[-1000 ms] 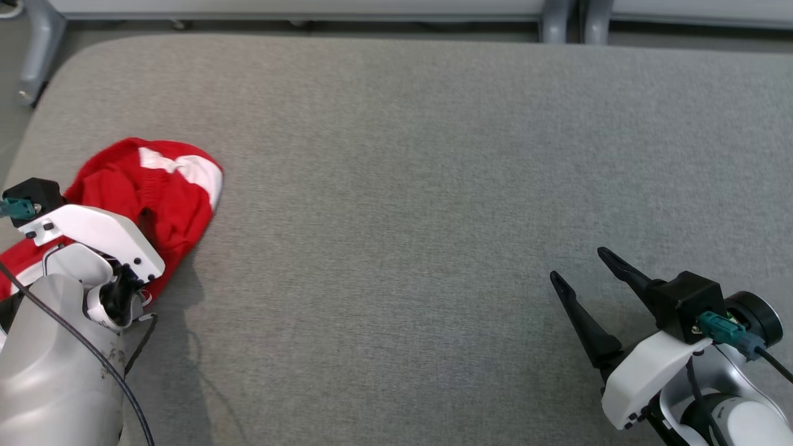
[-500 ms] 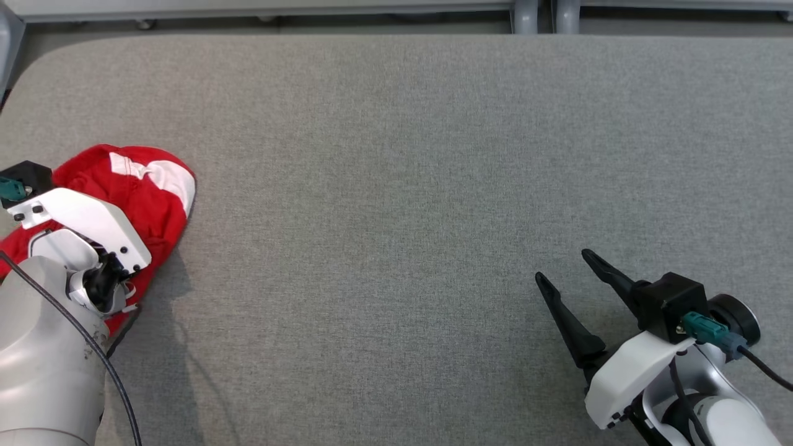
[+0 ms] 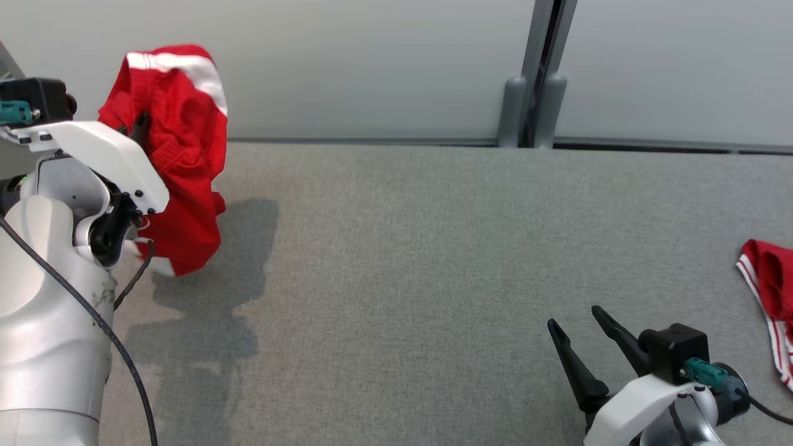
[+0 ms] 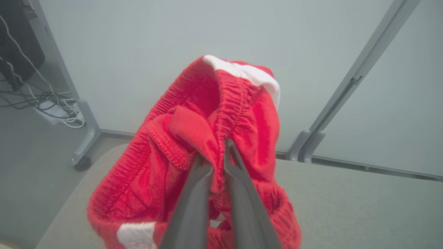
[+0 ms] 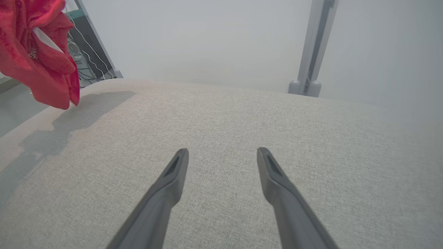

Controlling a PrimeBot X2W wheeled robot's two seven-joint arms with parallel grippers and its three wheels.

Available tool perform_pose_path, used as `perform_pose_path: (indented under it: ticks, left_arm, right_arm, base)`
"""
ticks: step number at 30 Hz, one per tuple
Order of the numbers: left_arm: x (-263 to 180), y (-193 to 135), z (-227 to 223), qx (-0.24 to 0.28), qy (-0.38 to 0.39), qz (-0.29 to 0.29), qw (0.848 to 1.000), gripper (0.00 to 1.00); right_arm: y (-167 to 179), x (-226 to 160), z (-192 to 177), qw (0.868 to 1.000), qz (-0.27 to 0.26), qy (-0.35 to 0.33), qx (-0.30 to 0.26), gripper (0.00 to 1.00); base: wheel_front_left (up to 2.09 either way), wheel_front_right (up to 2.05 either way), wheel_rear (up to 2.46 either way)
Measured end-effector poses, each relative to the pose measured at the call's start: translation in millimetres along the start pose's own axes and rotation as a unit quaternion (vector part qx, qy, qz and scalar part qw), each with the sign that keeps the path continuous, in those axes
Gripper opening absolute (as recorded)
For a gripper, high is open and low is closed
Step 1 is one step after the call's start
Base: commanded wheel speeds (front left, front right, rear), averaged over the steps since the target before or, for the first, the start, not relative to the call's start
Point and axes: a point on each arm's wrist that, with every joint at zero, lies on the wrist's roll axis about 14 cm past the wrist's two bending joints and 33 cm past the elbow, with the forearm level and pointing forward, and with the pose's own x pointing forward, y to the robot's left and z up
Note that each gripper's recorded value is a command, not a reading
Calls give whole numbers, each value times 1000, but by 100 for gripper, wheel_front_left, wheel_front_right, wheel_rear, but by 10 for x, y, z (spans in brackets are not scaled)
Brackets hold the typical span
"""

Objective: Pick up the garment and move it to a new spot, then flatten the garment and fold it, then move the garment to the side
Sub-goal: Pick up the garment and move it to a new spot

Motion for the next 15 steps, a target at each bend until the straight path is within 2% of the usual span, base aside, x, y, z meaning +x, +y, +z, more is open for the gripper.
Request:
perform_pose_path:
  ticks: [2, 3, 6, 7, 8, 11, 15]
  left_arm:
    - [-107, -249, 303, 7, -41, -35, 999, 0]
    - [-107, -249, 303, 7, -41, -35, 999, 0]
    - [-264, -804, 742, 10, -105, -108, 989, 0]
    - [-391, -1298, 935, 13, -135, -172, 976, 0]
    - [-473, -1549, 995, 13, -148, -204, 968, 0]
    - [-712, -2134, 1027, 21, -164, -282, 945, 0]
    - [-979, -2709, 953, 22, -172, -357, 918, 0]
  right_arm:
    - [-36, -134, 40, 1000, -16, -9, -3, 100]
    - [-36, -134, 40, 1000, -16, -9, -3, 100]
    - [-186, -345, 129, 998, -50, -26, -8, 100]
    - [-328, -489, 191, 996, -79, -39, -9, 100]
    - [-387, -560, 209, 995, -93, -44, -9, 100]
    - [-527, -759, 228, 991, -126, -51, -8, 100]
    - [-607, -942, 248, 986, -153, -61, -2, 100]
  base:
    - [0, 0, 0]
    - [0, 0, 0]
    - [0, 0, 0]
    - [0, 0, 0]
    - [0, 0, 0]
    - [0, 0, 0]
    - [0, 0, 0]
